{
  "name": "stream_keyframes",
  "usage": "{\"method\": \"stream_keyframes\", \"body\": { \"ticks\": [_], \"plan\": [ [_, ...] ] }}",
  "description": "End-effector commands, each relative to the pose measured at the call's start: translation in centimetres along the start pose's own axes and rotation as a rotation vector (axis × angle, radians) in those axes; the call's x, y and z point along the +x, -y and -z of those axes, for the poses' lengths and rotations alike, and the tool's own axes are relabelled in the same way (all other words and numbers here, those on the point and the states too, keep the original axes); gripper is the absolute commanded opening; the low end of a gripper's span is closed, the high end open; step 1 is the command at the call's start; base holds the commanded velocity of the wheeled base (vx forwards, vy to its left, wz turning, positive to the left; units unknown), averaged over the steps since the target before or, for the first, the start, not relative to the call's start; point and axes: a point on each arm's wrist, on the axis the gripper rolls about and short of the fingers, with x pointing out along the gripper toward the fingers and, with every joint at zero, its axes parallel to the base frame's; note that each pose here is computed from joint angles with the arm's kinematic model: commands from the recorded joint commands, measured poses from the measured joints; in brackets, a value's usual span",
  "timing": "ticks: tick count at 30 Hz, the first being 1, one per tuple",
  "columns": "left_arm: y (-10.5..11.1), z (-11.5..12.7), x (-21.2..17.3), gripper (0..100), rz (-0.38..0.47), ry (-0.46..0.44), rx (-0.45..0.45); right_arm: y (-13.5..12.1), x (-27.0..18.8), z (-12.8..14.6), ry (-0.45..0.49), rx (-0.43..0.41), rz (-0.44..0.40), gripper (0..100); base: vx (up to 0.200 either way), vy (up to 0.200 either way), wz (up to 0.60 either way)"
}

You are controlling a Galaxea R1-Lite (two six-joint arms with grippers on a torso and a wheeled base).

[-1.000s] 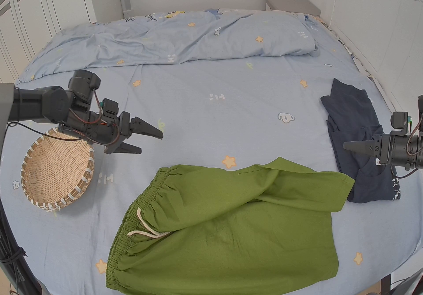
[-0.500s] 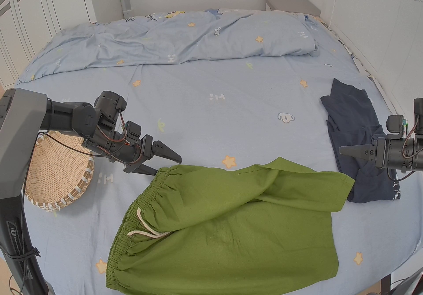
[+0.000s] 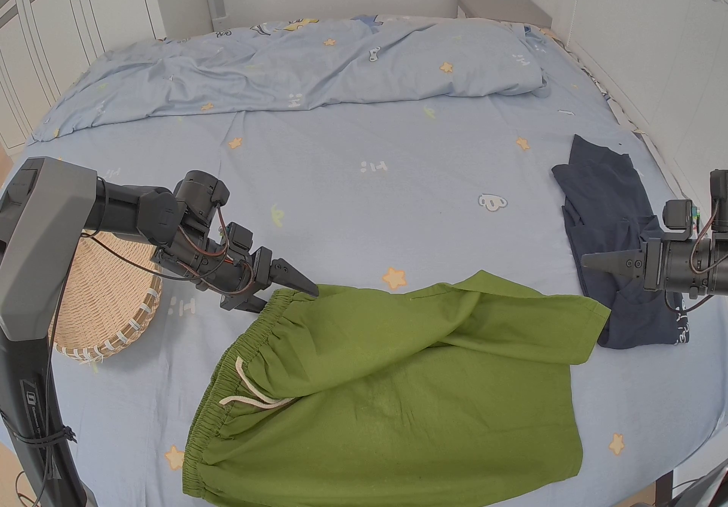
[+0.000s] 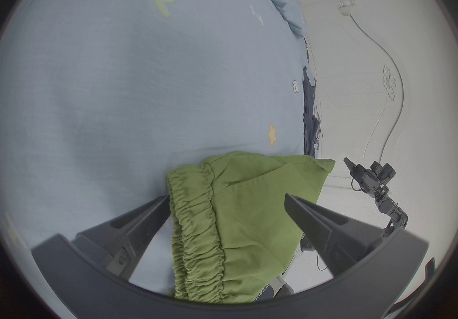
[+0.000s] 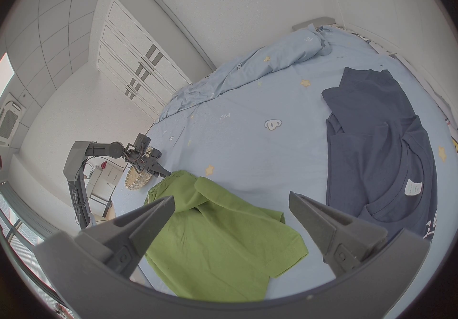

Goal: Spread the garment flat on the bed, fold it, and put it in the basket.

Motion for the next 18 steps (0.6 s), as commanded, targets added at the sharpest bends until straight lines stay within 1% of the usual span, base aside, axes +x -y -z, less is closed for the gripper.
{"method": "stream_keyframes", "body": {
  "ticks": [1, 8, 12, 14, 15, 18],
  "plan": [
    [-0.1, 0.1, 0.2, 0, -0.001, -0.010, -0.004, 0.1, 0.2, 0.1, -0.006, 0.004, -0.001, 100, 0.000, 0.000, 0.00],
    [-0.3, 0.1, 0.4, 0, -0.002, -0.011, -0.004, 0.1, 0.2, 0.1, -0.006, 0.004, -0.001, 100, 0.000, 0.000, 0.00],
    [-0.2, -0.1, -0.5, 0, -0.004, 0.008, -0.004, 0.1, 0.2, 0.1, -0.006, 0.004, -0.001, 100, 0.000, 0.000, 0.00],
    [0.4, -0.1, -1.7, 0, -0.004, 0.031, 0.005, 0.2, 0.2, 0.1, -0.007, 0.006, 0.000, 100, 0.000, 0.000, 0.00],
    [0.8, 0.1, -3.1, 0, -0.006, 0.057, 0.010, 0.2, 0.2, 0.0, -0.007, 0.005, 0.000, 100, 0.000, 0.000, 0.00],
    [0.7, 0.5, -5.5, 0, -0.017, 0.104, 0.002, 0.5, 0.7, 0.2, -0.022, 0.016, 0.002, 100, 0.000, 0.000, 0.00]
  ]
}}
